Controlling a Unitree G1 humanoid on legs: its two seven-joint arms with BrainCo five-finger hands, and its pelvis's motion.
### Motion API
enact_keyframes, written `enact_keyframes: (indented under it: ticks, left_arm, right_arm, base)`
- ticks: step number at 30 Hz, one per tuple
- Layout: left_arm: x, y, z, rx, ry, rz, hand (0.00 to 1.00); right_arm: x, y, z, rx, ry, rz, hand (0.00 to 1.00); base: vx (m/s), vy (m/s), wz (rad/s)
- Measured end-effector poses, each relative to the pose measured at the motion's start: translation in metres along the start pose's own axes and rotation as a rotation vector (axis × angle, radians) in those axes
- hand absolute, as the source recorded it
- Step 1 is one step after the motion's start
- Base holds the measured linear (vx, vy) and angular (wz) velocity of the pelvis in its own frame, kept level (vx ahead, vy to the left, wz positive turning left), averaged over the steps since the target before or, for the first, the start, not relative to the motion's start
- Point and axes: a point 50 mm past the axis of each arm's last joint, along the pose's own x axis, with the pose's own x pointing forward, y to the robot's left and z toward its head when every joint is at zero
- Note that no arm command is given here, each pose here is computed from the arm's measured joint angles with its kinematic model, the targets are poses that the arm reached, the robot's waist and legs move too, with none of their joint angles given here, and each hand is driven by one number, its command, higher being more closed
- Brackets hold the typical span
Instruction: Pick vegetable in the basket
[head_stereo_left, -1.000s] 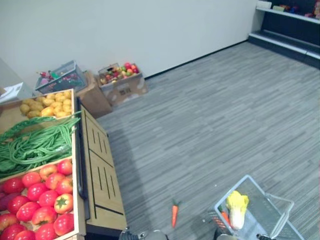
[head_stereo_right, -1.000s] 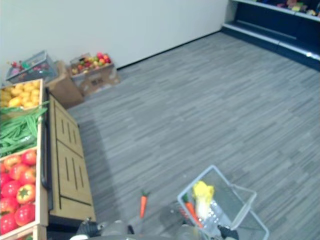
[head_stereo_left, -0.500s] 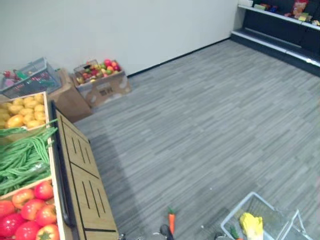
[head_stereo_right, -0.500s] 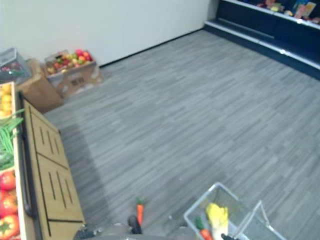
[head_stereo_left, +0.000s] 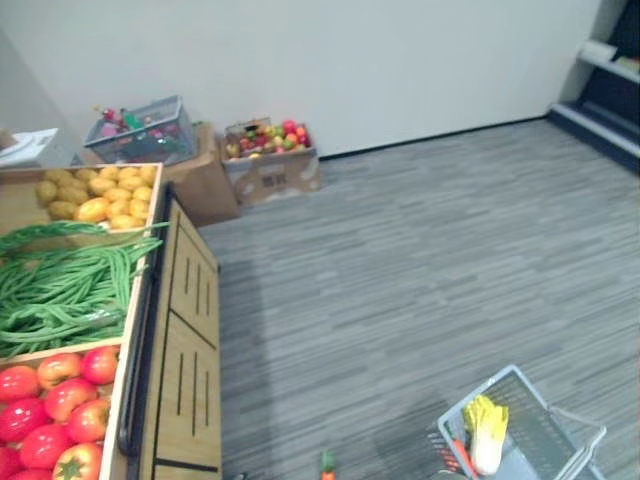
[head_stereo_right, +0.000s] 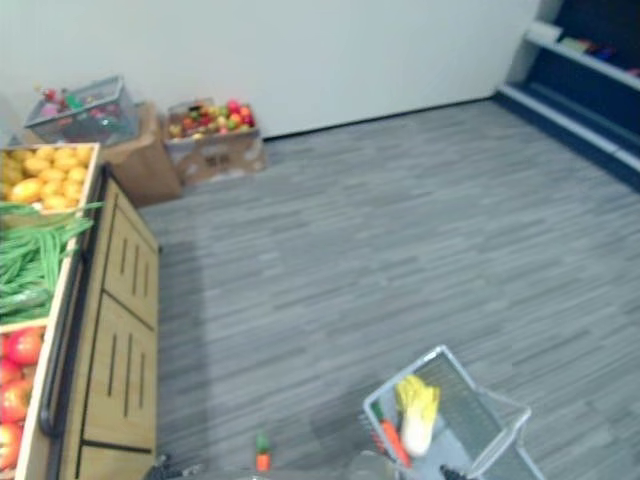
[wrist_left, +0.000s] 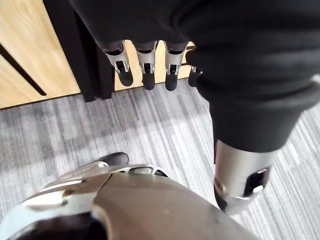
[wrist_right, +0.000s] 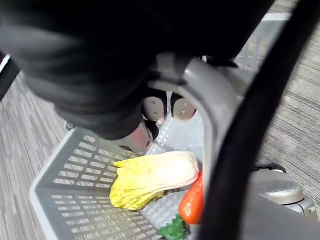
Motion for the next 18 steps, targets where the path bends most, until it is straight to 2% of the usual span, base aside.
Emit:
enact_keyframes:
  ticks: [6,18]
  left_arm:
    - [0.001,0.001,0.004,0.033,-0.016,0.008,0.00]
    - [0.001,-0.001,0.006,0.133,-0.036,-0.012,0.00]
  right_arm:
    - [-0.002,0.006,-0.008,-0.007,0.038,0.018,1.00]
    - [-0.003,0.011,-0.010,-0.088,0.036,0.053,1.00]
  base:
    - [0.11,-0.146,0.43]
    - [0.01,0.004,0.13]
